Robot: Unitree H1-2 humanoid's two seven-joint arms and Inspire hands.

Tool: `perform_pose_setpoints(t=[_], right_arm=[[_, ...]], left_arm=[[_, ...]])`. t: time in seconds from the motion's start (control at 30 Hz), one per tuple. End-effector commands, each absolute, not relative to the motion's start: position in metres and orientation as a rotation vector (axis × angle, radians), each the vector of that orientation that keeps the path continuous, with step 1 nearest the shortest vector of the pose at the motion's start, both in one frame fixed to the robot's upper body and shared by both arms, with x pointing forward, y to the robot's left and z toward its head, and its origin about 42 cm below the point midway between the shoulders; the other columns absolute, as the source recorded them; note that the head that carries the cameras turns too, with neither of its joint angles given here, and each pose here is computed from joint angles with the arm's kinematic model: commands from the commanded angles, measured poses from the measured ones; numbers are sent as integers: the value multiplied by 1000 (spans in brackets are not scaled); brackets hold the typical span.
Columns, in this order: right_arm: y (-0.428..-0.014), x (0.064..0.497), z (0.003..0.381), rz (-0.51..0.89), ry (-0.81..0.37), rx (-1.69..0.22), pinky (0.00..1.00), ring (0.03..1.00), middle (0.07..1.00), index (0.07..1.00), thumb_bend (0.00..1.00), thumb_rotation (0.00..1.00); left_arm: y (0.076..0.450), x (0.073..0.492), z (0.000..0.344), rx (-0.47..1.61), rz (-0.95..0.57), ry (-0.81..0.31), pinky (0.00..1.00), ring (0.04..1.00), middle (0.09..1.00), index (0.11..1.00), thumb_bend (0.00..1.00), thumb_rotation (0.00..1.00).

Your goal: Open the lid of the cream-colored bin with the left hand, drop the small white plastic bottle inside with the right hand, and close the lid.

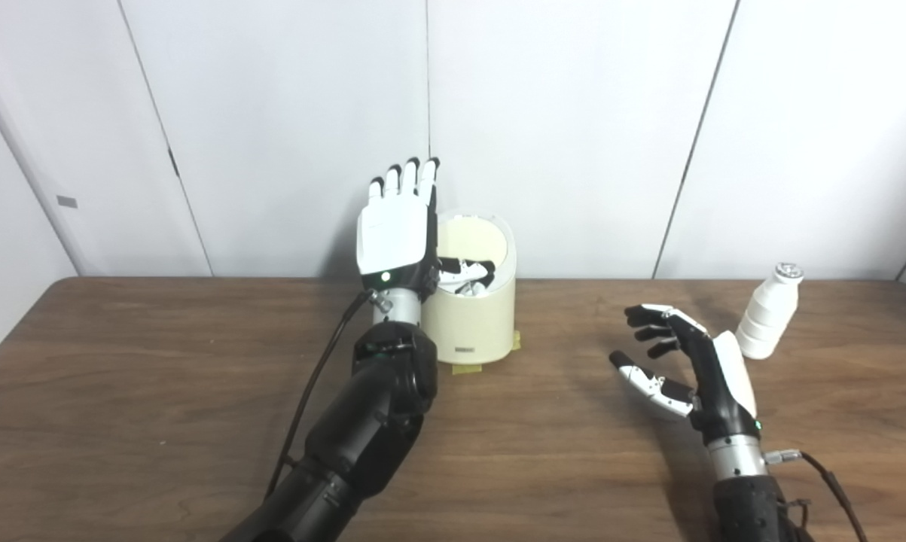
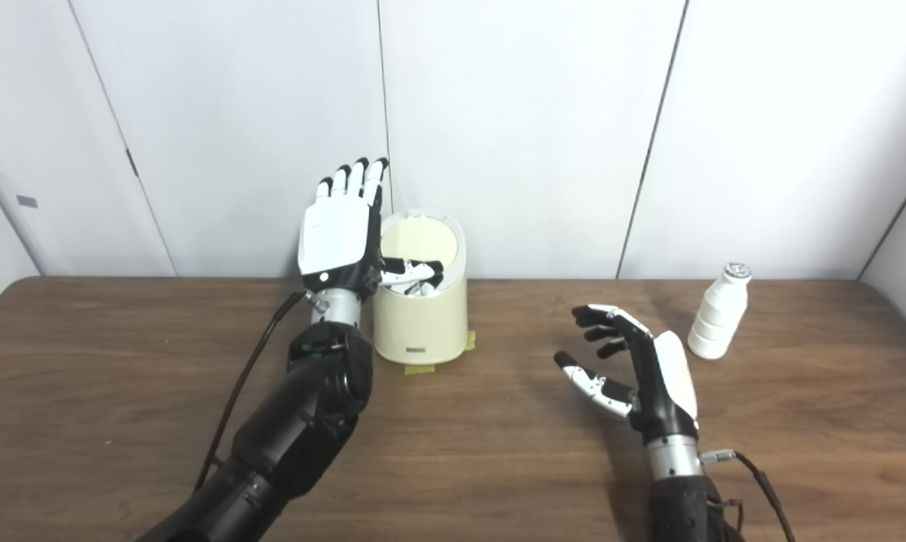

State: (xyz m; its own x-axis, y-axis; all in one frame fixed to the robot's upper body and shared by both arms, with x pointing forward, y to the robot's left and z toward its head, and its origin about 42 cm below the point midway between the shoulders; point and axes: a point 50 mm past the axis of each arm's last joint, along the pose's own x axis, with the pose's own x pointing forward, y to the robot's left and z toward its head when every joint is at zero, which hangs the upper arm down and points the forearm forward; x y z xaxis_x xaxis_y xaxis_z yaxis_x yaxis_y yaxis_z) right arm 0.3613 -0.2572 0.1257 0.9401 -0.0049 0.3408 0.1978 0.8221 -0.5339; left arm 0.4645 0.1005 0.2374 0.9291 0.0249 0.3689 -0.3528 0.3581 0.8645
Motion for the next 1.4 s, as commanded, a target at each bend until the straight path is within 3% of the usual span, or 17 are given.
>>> perform_pose_setpoints(t=[0.0, 0.03, 0.1, 0.2, 0.3, 0.4, 0.53, 0.67, 0.8, 1.1, 1.37], right_arm=[[-248, 345, 102, -102, -277, -563, 511, 637, 679, 676, 302, 293], [-248, 345, 102, -102, -277, -567, 508, 636, 678, 675, 304, 294], [-248, 345, 102, -101, -278, -572, 502, 632, 673, 670, 298, 308], [-249, 346, 101, -98, -281, -573, 506, 636, 678, 666, 296, 303], [-249, 345, 101, -99, -278, -569, 511, 639, 681, 669, 296, 302], [-249, 346, 101, -102, -278, -557, 506, 631, 676, 666, 300, 281], [-247, 345, 102, -102, -277, -561, 505, 631, 677, 662, 298, 303], [-247, 346, 101, -105, -276, -566, 491, 621, 666, 662, 297, 255], [-247, 346, 101, -104, -283, -560, 493, 624, 665, 661, 300, 275], [-247, 346, 103, -102, -286, -567, 512, 635, 673, 669, 296, 267], [-247, 345, 103, -105, -281, -567, 466, 601, 648, 675, 295, 286]], left_arm=[[102, 472, 260, 1172, 311, -370, 1000, 1000, 1000, 1000, 652, 295], [103, 472, 260, 1166, 311, -367, 1000, 1000, 1000, 1000, 626, 314], [104, 472, 262, 1160, 304, -362, 1000, 1000, 1000, 1000, 552, 548], [105, 472, 265, 1151, 293, -357, 1000, 1000, 1000, 1000, 537, 761], [106, 471, 266, 1143, 283, -359, 1000, 1000, 1000, 1000, 580, 937], [107, 471, 266, 1129, 275, -364, 1000, 1000, 1000, 1000, 677, 994], [108, 470, 266, 1116, 273, -368, 1000, 1000, 1000, 1000, 799, 1000], [108, 471, 266, 1117, 268, -360, 1000, 1000, 1000, 1000, 806, 989], [108, 470, 267, 1115, 265, -353, 1000, 1000, 1000, 1000, 823, 842], [109, 470, 268, 1139, 261, -349, 1000, 1000, 1000, 1000, 783, 639], [111, 471, 267, 1144, 264, -345, 1000, 1000, 1000, 1000, 698, 606]])
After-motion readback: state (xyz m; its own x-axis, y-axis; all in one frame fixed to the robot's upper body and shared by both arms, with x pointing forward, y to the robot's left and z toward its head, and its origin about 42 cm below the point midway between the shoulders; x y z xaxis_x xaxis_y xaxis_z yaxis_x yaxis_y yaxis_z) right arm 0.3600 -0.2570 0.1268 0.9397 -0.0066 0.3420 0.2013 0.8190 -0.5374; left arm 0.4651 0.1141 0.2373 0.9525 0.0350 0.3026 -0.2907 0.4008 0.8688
